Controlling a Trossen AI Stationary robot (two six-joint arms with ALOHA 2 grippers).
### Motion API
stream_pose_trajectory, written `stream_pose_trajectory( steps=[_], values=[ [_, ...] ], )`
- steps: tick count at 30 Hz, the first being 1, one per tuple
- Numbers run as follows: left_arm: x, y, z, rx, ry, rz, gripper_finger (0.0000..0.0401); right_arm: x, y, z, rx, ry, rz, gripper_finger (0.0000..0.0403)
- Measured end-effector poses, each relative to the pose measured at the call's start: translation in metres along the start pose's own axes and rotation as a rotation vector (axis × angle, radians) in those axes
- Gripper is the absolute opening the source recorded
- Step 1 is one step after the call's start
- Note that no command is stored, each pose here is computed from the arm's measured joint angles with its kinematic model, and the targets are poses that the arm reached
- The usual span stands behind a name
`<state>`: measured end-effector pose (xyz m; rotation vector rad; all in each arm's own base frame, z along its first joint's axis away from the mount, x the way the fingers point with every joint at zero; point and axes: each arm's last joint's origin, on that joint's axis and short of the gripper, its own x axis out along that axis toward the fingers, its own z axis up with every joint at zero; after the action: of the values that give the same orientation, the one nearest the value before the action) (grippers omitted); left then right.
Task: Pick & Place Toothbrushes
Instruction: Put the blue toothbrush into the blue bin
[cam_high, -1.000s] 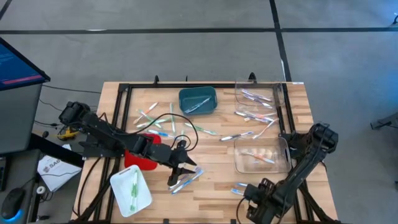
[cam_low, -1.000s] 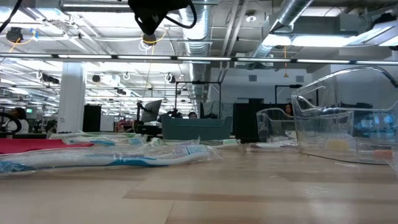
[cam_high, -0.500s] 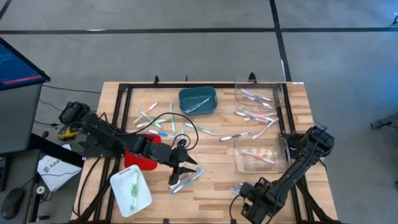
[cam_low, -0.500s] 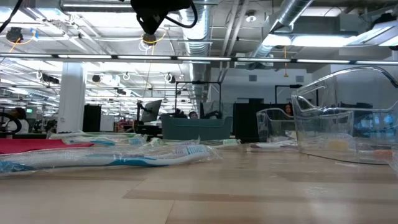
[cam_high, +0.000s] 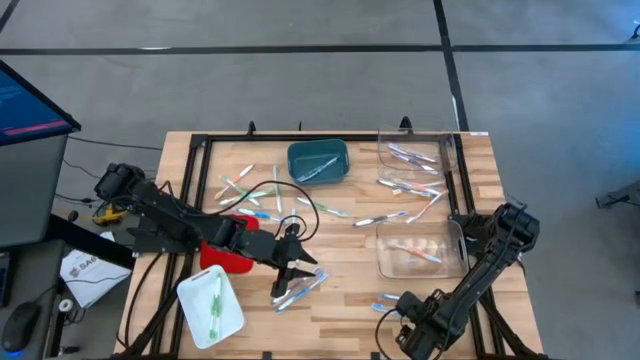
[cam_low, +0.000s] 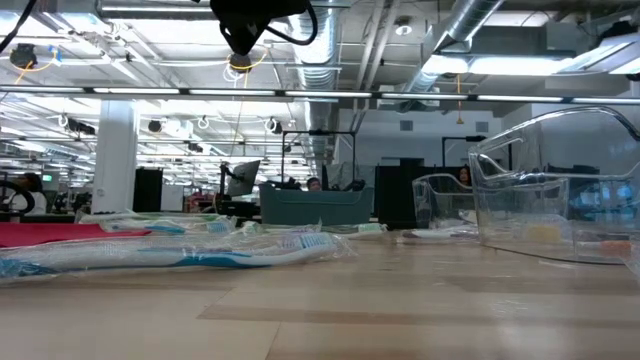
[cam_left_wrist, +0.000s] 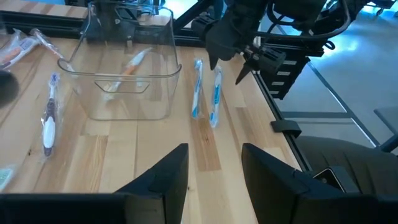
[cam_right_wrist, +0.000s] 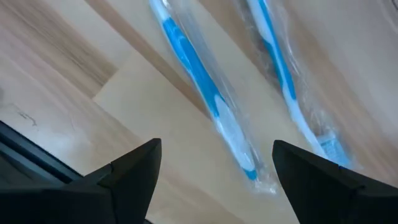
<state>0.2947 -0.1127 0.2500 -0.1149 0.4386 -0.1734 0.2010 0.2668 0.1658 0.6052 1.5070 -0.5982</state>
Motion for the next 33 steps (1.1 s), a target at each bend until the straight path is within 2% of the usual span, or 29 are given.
stream_pose_trajectory(
  steps=[7, 11, 13, 17, 21, 24, 27, 28, 33],
  values=[
    [0.000, 0.000, 0.000, 0.000, 0.000, 0.000, 0.0145, -0.019, 0.007, 0.002, -0.028, 0.015, -0.003, 0.0301],
    [0.000, 0.000, 0.000, 0.000, 0.000, 0.000, 0.0145, -0.031, -0.005, 0.003, 0.050, -0.046, -0.143, 0.0302],
    [0.000, 0.000, 0.000, 0.000, 0.000, 0.000, 0.0145, -0.033, -0.013, 0.002, 0.093, -0.020, -0.227, 0.0301],
    [0.000, -0.001, 0.000, 0.001, 0.001, -0.002, 0.0145, -0.032, -0.011, 0.001, 0.121, 0.058, -0.219, 0.0290],
    [0.000, -0.001, 0.000, 0.002, 0.001, -0.002, 0.0145, -0.031, -0.004, 0.000, 0.125, 0.070, -0.148, 0.0229],
    [0.000, -0.001, 0.000, 0.017, 0.001, -0.001, 0.0145, -0.031, -0.004, 0.000, 0.128, 0.070, -0.147, 0.0142],
    [0.000, 0.000, -0.002, 0.018, 0.005, -0.001, 0.0145, -0.032, -0.006, 0.001, 0.174, 0.043, -0.171, 0.0035],
    [0.000, 0.000, -0.004, 0.018, 0.010, 0.000, 0.0145, -0.032, -0.007, 0.001, 0.206, 0.014, -0.176, 0.0019],
    [0.001, 0.003, -0.015, 0.016, 0.031, 0.005, 0.0145, -0.032, -0.009, -0.001, 0.354, -0.030, -0.191, 0.0014]
  ],
)
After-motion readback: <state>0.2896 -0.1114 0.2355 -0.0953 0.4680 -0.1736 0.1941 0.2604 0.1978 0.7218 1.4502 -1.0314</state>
